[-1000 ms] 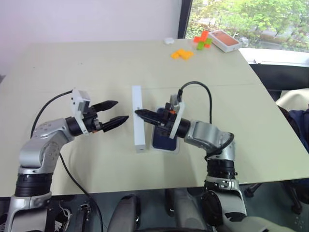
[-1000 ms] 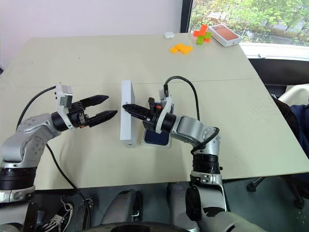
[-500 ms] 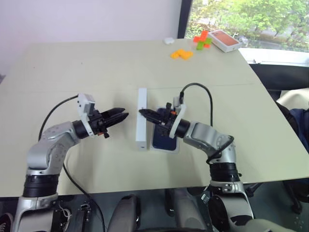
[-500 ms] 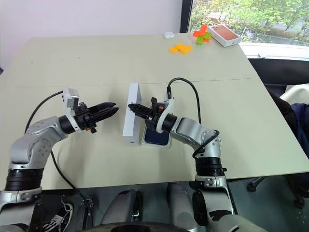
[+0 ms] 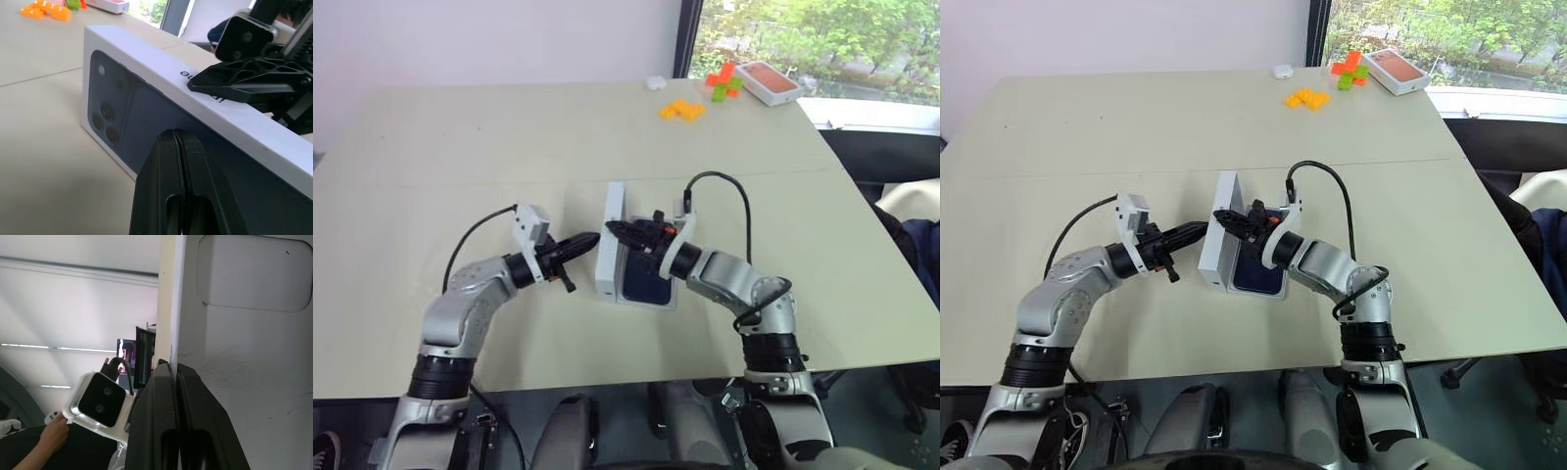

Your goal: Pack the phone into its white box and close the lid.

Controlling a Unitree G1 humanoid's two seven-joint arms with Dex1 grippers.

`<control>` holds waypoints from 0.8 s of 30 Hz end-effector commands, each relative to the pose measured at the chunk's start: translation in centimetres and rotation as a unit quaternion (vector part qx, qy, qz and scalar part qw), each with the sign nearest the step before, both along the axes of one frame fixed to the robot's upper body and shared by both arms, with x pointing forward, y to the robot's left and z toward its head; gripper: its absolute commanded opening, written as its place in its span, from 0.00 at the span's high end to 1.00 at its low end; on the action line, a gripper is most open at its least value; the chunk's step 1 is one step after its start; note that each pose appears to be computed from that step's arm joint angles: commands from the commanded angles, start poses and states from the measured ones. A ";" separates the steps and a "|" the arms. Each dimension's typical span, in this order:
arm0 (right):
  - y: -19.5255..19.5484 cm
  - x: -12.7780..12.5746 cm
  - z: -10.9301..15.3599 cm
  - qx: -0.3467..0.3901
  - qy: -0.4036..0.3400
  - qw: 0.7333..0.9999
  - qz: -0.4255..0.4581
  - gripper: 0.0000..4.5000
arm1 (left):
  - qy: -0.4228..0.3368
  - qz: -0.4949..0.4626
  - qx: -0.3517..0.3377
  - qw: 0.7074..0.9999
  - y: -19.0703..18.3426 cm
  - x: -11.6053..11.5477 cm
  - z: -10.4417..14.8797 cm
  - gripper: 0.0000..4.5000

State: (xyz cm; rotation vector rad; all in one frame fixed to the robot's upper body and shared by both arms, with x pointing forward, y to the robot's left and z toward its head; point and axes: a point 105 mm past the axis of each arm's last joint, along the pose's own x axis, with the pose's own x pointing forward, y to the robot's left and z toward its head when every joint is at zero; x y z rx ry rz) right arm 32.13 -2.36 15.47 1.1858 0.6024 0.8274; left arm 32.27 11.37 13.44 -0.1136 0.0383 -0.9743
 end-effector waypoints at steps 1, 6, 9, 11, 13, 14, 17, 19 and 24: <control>-0.3 -0.5 0.9 0.002 -0.024 1.000 -0.003 1.00 | -0.019 -0.007 -0.003 1.000 -1.2 0.2 0.5 0.99; -0.4 -0.8 0.7 -0.007 -0.031 1.000 0.000 0.68 | -0.021 -0.008 -0.003 1.000 -1.4 0.2 0.4 1.00; -0.6 -0.9 0.7 -0.021 -0.042 0.999 0.005 0.35 | -0.022 -0.009 -0.005 1.000 -1.5 0.4 0.5 1.00; -0.7 -1.0 0.8 -0.026 -0.048 0.998 0.010 0.12 | -0.022 -0.013 -0.008 1.000 -1.8 0.3 0.6 1.00; -1.2 -1.1 1.0 -0.055 -0.078 0.995 0.013 0.01 | -0.022 -0.015 -0.009 1.000 -2.0 0.3 0.6 1.00; -1.5 -1.1 1.1 -0.079 -0.097 0.992 0.016 0.01 | -0.022 -0.016 -0.009 1.000 -2.0 0.3 0.6 1.00; -2.7 -1.2 1.2 -0.144 -0.150 0.978 0.031 0.01 | -0.019 -0.018 -0.012 1.000 -2.3 0.1 0.5 1.00; -3.6 -1.7 1.2 -0.211 -0.208 0.953 0.060 0.01 | -0.015 -0.023 -0.013 1.000 -2.5 -0.1 0.3 1.00; -6.6 -2.2 0.6 -0.344 -0.297 0.882 0.124 0.01 | -0.009 -0.023 -0.016 1.000 -2.4 -0.2 0.0 1.00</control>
